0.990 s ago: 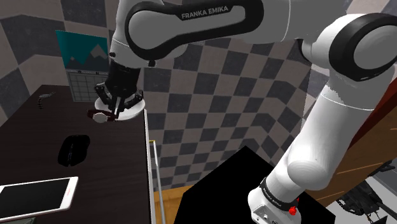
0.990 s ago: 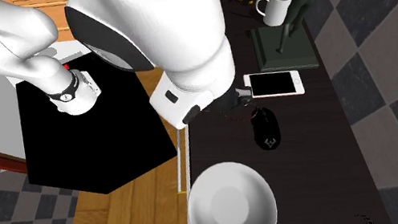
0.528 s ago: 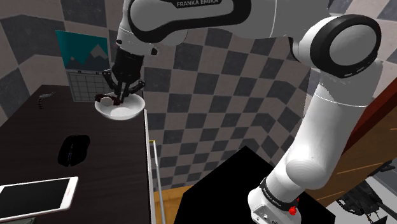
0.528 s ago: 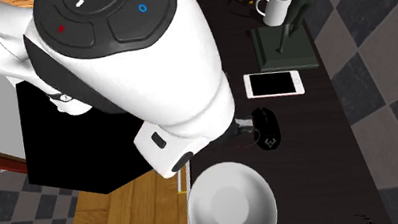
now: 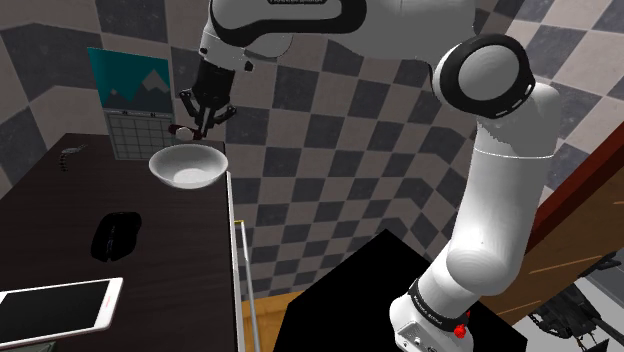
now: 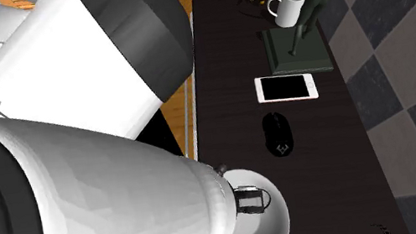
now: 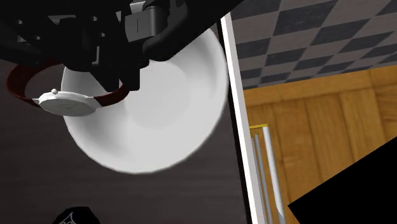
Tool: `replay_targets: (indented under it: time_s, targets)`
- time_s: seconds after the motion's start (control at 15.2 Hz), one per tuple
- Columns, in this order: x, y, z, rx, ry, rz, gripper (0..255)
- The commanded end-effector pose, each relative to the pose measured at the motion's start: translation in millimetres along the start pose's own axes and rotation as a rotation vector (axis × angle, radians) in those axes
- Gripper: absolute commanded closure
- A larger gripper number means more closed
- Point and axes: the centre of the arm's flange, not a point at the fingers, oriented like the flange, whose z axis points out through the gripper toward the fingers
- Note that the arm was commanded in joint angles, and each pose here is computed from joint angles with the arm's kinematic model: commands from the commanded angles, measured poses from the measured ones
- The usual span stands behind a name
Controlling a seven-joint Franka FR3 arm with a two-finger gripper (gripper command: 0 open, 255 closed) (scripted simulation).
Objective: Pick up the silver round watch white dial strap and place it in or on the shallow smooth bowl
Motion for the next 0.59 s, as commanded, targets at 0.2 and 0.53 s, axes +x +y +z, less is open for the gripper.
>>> replay_targets:
  time_s: [0.2, 0.53]
  targets:
    - [31, 4, 5, -0.001, 0.0, -0.001, 255]
    - [35, 10, 30, 0.0, 0.0, -0.001, 255]
